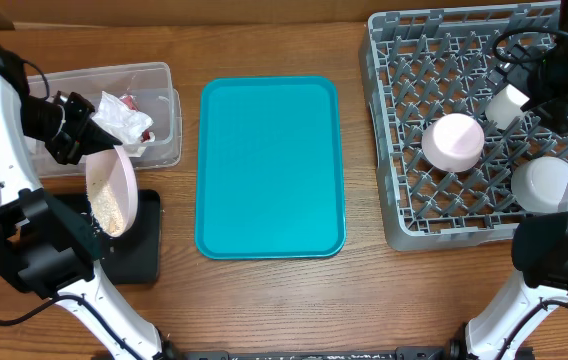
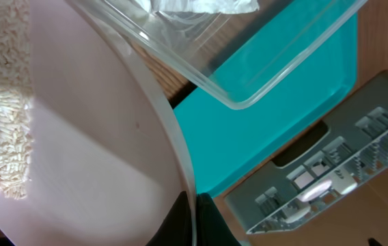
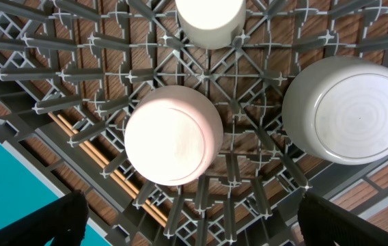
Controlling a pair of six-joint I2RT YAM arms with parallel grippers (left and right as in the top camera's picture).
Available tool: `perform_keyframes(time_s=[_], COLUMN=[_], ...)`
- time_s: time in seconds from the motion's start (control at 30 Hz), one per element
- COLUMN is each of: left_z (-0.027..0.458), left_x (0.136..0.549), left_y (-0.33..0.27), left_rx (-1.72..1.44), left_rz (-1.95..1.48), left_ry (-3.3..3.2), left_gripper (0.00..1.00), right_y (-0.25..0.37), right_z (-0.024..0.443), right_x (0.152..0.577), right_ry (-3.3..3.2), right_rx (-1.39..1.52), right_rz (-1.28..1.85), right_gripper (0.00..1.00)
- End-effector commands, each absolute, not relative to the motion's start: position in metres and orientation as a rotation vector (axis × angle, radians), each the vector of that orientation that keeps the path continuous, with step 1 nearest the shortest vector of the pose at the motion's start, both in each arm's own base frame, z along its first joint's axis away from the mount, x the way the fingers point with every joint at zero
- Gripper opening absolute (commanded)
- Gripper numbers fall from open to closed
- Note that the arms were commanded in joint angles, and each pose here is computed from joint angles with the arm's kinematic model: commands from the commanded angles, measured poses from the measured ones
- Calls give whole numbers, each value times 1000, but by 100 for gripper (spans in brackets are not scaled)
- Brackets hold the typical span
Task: Sort waste into correct bins and load items into the dishwasher
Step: 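Tilt the plate with the left gripper to pour rice onto the black tray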
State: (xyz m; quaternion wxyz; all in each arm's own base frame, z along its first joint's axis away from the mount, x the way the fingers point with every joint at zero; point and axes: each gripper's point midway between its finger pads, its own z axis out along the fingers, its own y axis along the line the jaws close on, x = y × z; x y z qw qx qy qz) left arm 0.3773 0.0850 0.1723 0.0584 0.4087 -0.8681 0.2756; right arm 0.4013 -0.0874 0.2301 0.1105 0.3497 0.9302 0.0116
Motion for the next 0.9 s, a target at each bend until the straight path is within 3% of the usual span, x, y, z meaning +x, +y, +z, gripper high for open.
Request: perform_keyframes(time_s=[0.0, 0.87], left_z=[192, 189], left_x=[379, 370], left_y=[85, 111], left_rx=[1209, 1307], left_rz=[964, 1012], left_ry=[-2672, -2620], left_gripper=[4, 4], right_y=[-89, -89], right_z=[244, 244], right_x=[403, 403], right_ry=[2685, 2685], right_rx=[1020, 1021], right_rz=[41, 41], right_gripper=[100, 100])
